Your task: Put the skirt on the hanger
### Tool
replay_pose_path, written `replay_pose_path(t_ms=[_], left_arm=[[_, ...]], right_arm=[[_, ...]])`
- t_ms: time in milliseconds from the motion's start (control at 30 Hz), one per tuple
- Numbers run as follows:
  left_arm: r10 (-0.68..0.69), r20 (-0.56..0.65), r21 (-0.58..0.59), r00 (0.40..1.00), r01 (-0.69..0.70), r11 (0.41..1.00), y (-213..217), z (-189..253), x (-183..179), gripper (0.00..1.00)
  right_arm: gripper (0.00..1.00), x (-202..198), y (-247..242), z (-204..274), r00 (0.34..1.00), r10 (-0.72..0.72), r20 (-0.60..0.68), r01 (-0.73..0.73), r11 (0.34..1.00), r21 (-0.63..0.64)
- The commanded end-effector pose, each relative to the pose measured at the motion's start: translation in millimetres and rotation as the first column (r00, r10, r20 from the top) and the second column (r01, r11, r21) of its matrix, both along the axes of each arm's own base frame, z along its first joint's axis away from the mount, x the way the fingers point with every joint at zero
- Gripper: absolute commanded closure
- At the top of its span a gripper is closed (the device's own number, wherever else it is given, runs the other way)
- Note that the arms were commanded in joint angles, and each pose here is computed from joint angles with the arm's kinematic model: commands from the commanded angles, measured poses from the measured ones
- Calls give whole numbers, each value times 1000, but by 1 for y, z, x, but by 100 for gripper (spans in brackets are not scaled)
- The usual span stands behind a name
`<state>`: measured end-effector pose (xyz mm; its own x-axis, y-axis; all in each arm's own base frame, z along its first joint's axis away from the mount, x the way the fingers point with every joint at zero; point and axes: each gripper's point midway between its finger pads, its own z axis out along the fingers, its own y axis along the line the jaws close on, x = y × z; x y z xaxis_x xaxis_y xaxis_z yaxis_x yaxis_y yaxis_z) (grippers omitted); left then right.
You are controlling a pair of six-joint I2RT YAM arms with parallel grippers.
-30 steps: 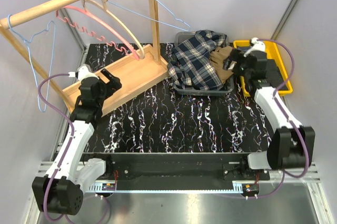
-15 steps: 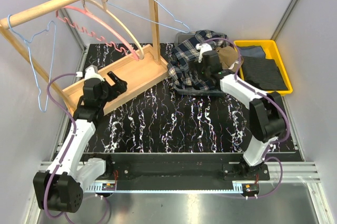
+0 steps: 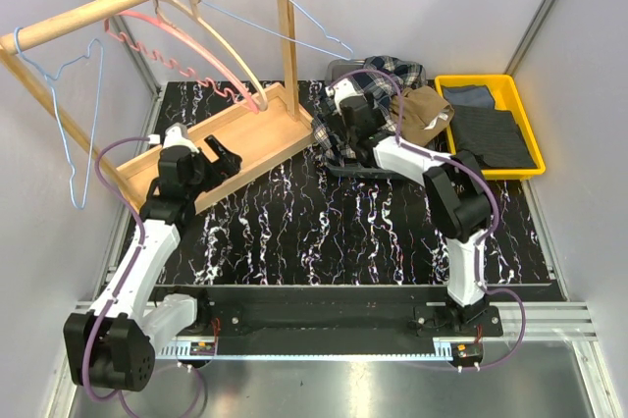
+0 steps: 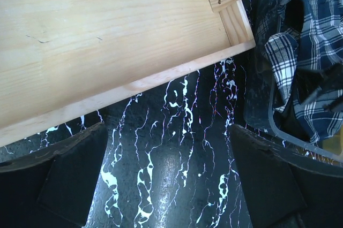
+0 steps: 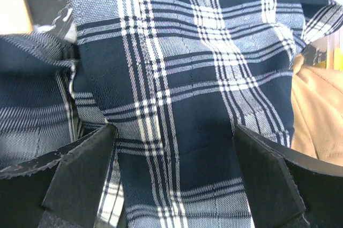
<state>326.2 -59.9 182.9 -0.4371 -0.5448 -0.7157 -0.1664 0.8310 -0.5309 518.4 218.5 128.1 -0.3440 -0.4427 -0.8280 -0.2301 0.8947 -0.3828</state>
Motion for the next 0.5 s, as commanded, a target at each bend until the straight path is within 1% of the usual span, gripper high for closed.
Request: replay_pose_path(t_ms=[0, 67, 100, 133, 200, 233, 267, 300, 333, 367, 400, 433, 467], left_arm=[[-36, 55, -13, 998, 37, 999, -6, 12, 8, 1], [-33, 56, -8, 998, 34, 999, -5, 13, 6, 1], [-31, 54, -6, 998, 31, 999, -5, 12, 6, 1], [-30, 56, -5, 998, 30, 1000, -4, 13, 6, 1], [-27, 56, -5, 998, 27, 1000, -4, 13, 6, 1], [-28, 54, -4, 998, 29, 1000, -4, 12, 6, 1], [-31, 53, -6, 998, 31, 999, -5, 12, 6, 1], [-28, 53, -6, 998, 28, 1000, -4, 12, 7, 1], [-29, 51, -9, 998, 30, 1000, -5, 12, 7, 1], [-33, 49, -11, 998, 34, 999, -6, 11, 7, 1], [-35, 47, -14, 998, 36, 999, -6, 11, 7, 1], [-39, 46, -16, 998, 40, 999, -7, 10, 6, 1], [-39, 49, -17, 998, 39, 999, -7, 11, 6, 1]], right_arm=[[2, 32, 6, 31, 991, -38, 132, 39, 999, -7], [9, 37, 5, 31, 989, -59, 139, 61, 998, -14], [18, 38, 2, 34, 986, -78, 147, 80, 997, -11], [24, 38, -3, 39, 981, -106, 160, 109, 994, -13], [39, 35, -6, 56, 975, -124, 186, 124, 992, 13], [44, 32, -8, 58, 974, -126, 188, 124, 992, 18], [48, 29, -10, 75, 968, -131, 212, 126, 991, 40], [51, 27, -11, 80, 966, -136, 218, 129, 991, 48], [61, 25, -15, 85, 963, -146, 225, 139, 989, 48], [65, 21, -17, 98, 959, -155, 238, 145, 988, 59], [73, 18, -21, 104, 956, -167, 243, 156, 986, 65], [89, 15, -25, 106, 954, -175, 242, 165, 984, 61], [97, 10, -29, 120, 949, -184, 254, 171, 983, 74]])
